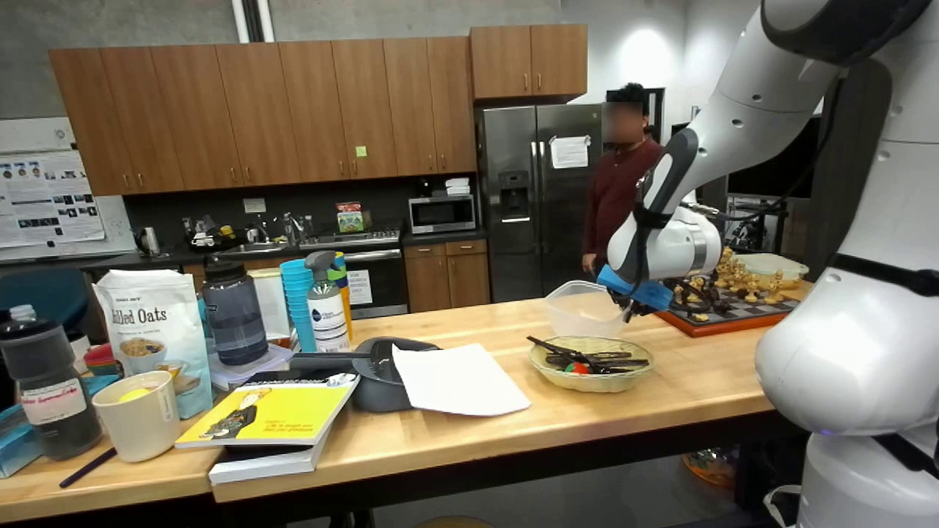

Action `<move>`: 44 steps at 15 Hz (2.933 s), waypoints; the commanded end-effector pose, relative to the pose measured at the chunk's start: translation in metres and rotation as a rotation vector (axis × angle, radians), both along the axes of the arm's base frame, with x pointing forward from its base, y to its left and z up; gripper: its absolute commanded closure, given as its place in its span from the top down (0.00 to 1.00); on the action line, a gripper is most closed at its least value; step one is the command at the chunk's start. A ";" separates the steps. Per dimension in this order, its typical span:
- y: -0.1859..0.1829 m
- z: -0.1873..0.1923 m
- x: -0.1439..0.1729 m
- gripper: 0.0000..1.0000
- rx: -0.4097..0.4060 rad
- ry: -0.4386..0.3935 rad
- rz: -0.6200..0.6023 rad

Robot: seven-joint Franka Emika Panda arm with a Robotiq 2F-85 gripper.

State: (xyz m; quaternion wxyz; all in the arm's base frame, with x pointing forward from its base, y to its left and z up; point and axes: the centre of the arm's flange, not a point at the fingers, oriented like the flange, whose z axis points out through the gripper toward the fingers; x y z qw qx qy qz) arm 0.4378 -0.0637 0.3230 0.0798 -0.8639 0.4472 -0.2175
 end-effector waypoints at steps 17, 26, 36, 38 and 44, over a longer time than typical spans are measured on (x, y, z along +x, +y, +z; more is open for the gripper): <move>0.021 0.038 -0.019 0.02 -0.136 0.088 0.046; 0.057 0.063 0.034 0.32 -0.235 0.111 0.155; 0.080 0.071 0.060 0.91 -0.294 0.138 0.182; 0.091 0.075 0.063 1.00 -0.326 0.142 0.189; 0.166 0.097 0.052 1.00 -0.592 0.200 0.371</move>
